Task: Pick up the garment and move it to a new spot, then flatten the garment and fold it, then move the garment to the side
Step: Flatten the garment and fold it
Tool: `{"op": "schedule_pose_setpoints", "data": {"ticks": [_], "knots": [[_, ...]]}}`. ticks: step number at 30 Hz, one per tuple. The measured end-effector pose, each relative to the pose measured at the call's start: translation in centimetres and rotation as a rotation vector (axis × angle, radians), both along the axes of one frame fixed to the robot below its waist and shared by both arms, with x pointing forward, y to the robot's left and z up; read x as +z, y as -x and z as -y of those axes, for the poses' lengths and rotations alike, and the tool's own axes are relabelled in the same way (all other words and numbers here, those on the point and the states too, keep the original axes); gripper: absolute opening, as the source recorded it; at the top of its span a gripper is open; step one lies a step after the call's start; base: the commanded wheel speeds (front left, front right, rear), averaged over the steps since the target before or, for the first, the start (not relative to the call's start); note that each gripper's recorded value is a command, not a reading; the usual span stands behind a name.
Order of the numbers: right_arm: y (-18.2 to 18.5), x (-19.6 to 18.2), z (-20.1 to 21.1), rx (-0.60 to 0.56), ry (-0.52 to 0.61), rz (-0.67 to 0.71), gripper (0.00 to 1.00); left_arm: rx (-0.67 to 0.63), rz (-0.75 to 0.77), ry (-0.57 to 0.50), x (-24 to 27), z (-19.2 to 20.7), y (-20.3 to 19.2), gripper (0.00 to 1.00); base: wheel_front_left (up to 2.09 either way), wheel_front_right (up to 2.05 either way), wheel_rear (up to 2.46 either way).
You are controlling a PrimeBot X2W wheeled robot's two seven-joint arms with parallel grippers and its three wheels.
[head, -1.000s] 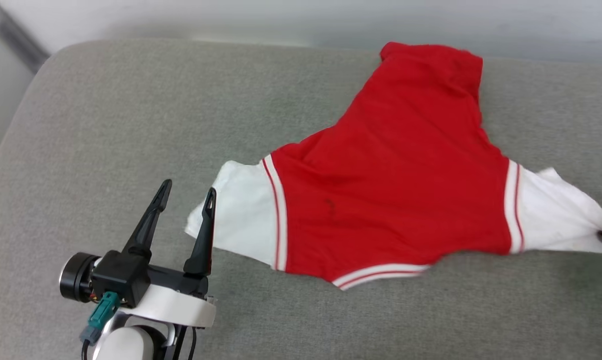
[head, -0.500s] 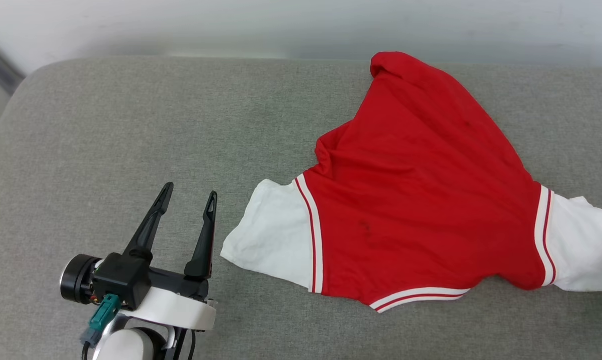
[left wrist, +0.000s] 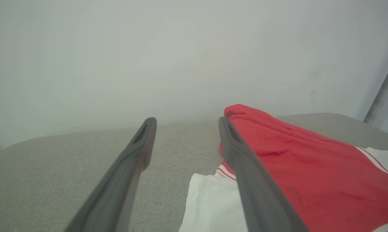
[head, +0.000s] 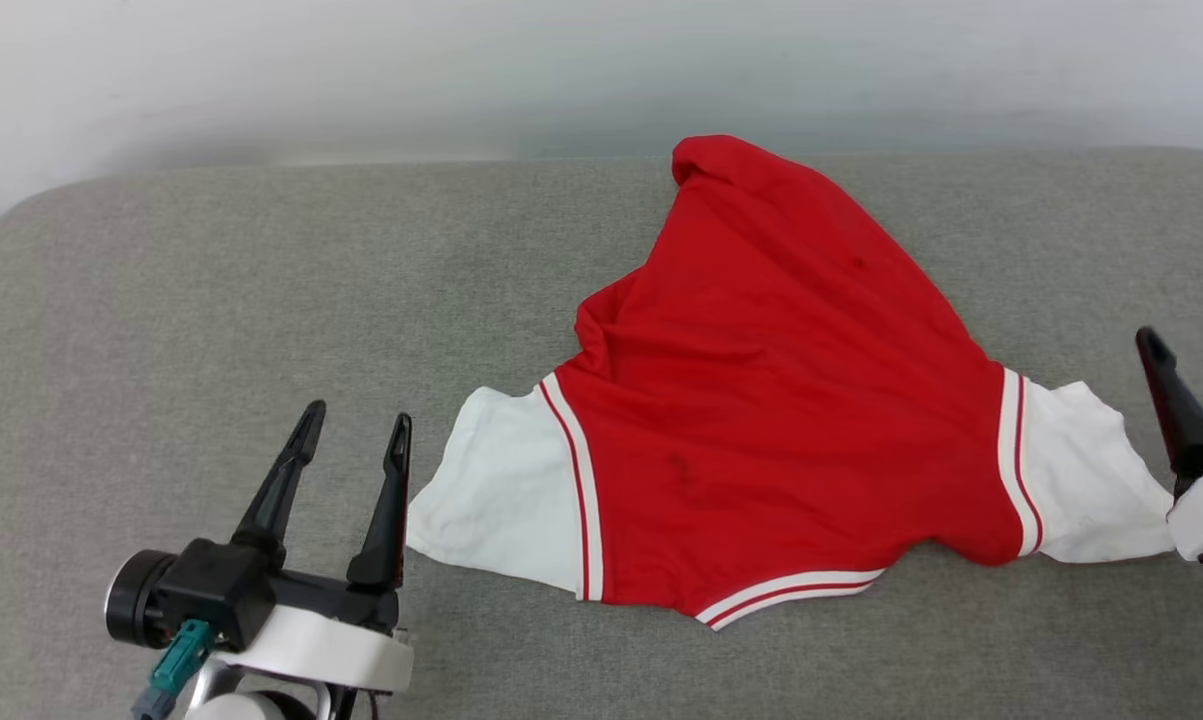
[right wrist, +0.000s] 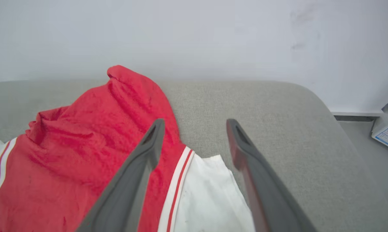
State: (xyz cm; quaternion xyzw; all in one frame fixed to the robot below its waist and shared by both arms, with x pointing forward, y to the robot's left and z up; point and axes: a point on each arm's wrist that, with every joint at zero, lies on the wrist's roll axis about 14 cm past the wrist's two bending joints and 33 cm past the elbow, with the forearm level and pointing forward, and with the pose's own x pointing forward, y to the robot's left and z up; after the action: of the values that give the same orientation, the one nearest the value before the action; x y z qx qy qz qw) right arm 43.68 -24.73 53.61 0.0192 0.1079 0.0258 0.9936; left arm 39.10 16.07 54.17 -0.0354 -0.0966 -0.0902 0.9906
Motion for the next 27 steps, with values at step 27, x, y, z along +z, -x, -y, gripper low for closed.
{"op": "schedule_pose_setpoints", "data": {"ticks": [27], "knots": [[3.0, 2.7, 1.5, -0.209, -0.177, 0.464, 1.00, -0.175, -0.837, -0.410, -12.8, 0.8, -0.6, 1.00, 0.00, 0.00, 0.00]]}}
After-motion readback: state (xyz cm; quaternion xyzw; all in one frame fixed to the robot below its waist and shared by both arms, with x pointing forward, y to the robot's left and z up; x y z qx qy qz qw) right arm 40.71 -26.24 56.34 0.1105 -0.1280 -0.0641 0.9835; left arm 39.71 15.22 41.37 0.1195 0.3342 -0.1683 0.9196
